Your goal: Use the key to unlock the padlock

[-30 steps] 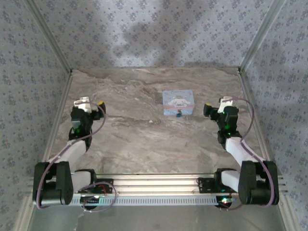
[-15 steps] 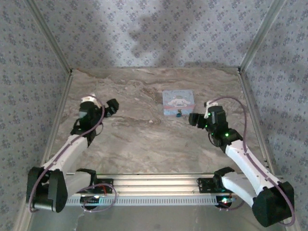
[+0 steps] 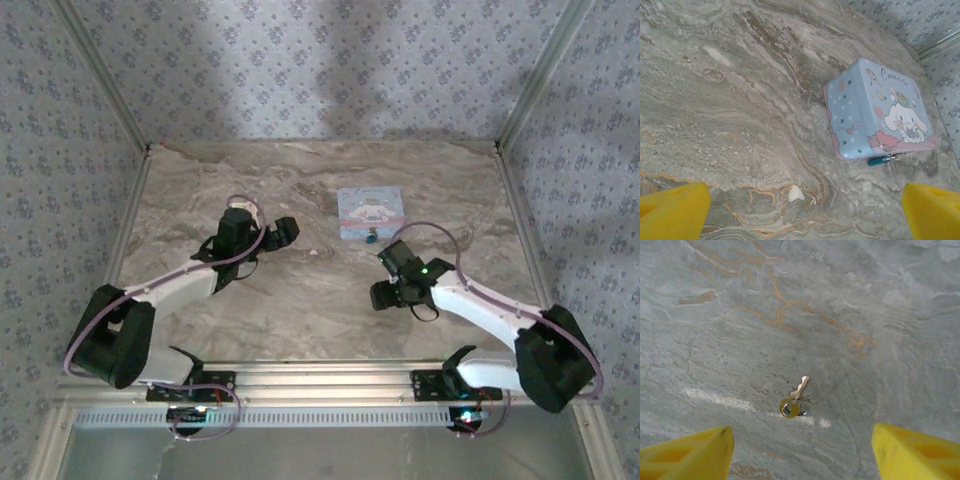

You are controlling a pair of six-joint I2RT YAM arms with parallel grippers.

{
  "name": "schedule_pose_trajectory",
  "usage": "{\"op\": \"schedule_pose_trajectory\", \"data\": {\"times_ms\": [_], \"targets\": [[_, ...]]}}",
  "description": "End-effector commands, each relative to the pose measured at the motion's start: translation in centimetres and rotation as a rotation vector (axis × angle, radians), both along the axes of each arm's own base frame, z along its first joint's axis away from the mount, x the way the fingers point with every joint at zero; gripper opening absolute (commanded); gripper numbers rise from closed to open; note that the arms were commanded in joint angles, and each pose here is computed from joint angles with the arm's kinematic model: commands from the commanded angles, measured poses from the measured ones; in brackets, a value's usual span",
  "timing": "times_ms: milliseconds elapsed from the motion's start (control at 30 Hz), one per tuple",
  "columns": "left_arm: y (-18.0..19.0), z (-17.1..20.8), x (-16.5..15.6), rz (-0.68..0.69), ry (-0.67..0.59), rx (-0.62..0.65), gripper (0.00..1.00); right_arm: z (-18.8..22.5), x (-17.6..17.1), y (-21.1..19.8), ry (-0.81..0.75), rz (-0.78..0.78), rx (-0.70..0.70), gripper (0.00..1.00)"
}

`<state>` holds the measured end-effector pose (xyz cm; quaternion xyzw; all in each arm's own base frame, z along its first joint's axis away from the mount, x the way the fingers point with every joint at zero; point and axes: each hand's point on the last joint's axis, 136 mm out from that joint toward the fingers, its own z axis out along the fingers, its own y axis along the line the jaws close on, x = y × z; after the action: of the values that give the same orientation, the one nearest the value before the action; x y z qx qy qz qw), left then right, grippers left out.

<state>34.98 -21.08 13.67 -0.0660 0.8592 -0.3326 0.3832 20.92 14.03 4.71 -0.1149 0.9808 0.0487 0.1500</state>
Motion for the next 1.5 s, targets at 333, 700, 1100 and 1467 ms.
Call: {"op": "schedule_pose_trajectory", "data": {"times_ms": [333,700,1100,1467], "targets": [[-1.2,1.1,0.7,-0.017,-0.023,-0.040,0.98,-1.8,1.0,2.6,0.061,0.080,0.029,0.57],[-1.4,0.4,0.6,-0.023,-0.004,-0.037,0.98,-3.1,-0.3,2.4,0.126,0.067,0.024,0.47],[-1.3,0.1,0.6,-0.024,0.006,-0.034,0.98,-3.7,-1.9,1.5,0.180,0.043,-0.013,0.40],[-1.3,0.1,0.6,-0.022,0.005,-0.034,0.98,-2.9,-2.0,0.5,0.144,0.021,-0.069,0.38]]}}
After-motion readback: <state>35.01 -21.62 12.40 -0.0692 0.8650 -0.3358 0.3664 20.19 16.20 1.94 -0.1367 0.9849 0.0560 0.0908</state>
